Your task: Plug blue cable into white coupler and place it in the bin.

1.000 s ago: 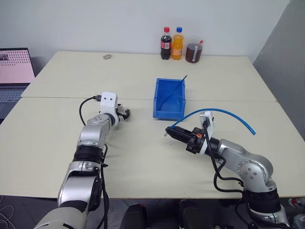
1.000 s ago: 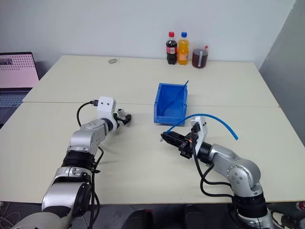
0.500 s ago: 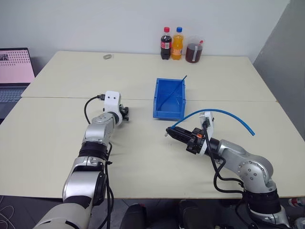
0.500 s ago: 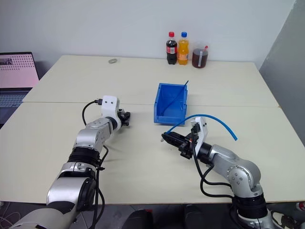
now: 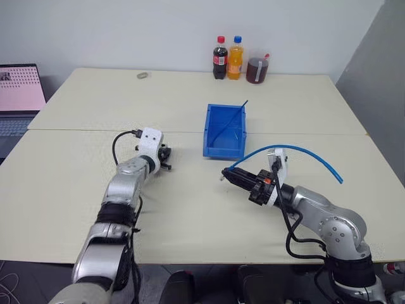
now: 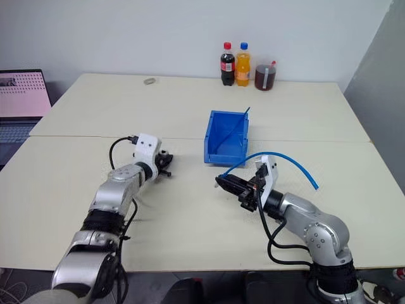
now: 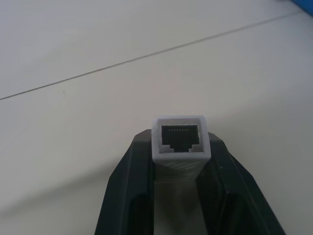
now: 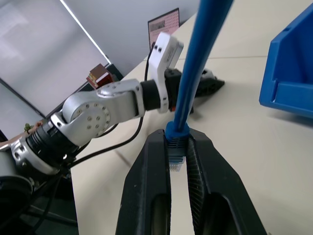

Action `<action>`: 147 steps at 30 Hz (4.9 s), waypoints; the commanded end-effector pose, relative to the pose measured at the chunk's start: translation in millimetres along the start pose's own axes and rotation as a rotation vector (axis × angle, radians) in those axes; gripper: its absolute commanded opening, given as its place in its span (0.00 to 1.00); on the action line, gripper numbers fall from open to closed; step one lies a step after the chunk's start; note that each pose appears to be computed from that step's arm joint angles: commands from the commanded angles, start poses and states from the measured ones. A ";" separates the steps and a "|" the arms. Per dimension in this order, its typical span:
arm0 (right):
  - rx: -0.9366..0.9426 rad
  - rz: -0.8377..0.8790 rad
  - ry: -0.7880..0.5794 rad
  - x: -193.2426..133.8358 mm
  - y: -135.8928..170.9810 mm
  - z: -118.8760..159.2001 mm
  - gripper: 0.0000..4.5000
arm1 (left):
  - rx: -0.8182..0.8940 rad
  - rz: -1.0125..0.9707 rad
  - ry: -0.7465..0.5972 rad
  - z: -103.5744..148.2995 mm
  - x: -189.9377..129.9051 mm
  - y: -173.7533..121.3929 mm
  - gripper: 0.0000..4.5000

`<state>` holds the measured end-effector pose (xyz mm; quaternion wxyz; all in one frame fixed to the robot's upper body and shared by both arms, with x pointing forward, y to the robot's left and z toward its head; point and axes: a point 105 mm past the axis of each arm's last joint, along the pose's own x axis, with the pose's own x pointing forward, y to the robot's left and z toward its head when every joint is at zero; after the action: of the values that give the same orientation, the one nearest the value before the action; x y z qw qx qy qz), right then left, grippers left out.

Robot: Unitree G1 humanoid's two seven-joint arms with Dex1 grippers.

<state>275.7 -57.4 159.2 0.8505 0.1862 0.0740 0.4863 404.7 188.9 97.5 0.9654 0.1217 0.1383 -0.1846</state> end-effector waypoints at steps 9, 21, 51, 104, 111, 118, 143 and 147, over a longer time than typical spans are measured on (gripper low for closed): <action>-0.234 0.064 0.135 -20.3 19.7 -17.8 0.03 | 0.533 -0.847 0.022 5.9 -62.6 -110.6 0.18; -0.388 0.106 0.157 4.4 16.9 -30.7 0.03 | 0.632 -0.966 0.117 -17.5 -47.3 -127.1 0.18; -0.542 0.181 0.090 47.4 -3.0 -27.2 0.03 | 0.661 -1.017 0.163 -29.1 -50.2 -112.0 0.18; -0.605 0.224 0.376 40.4 -28.3 -85.8 0.03 | 0.651 -1.030 0.125 -29.2 -50.1 -118.2 0.18; -0.546 0.174 0.380 44.1 -24.3 -87.2 0.03 | 0.647 -1.024 0.124 -30.1 -51.0 -118.3 0.18; -0.574 0.177 0.401 41.9 -14.7 -96.4 0.03 | 0.640 -1.021 0.123 -30.9 -51.9 -118.5 0.18; -0.652 0.232 0.527 36.4 -41.2 -112.0 0.03 | 0.630 -1.027 0.099 -26.8 -50.3 -120.6 0.18; -0.660 0.259 0.532 43.0 -45.1 -110.1 0.03 | 0.628 -1.030 0.096 -26.0 -50.2 -120.4 0.18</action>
<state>296.7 3.8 93.7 0.7475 -0.2043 0.0034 0.6320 314.1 107.8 72.8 0.6798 0.3259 0.1547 -0.6386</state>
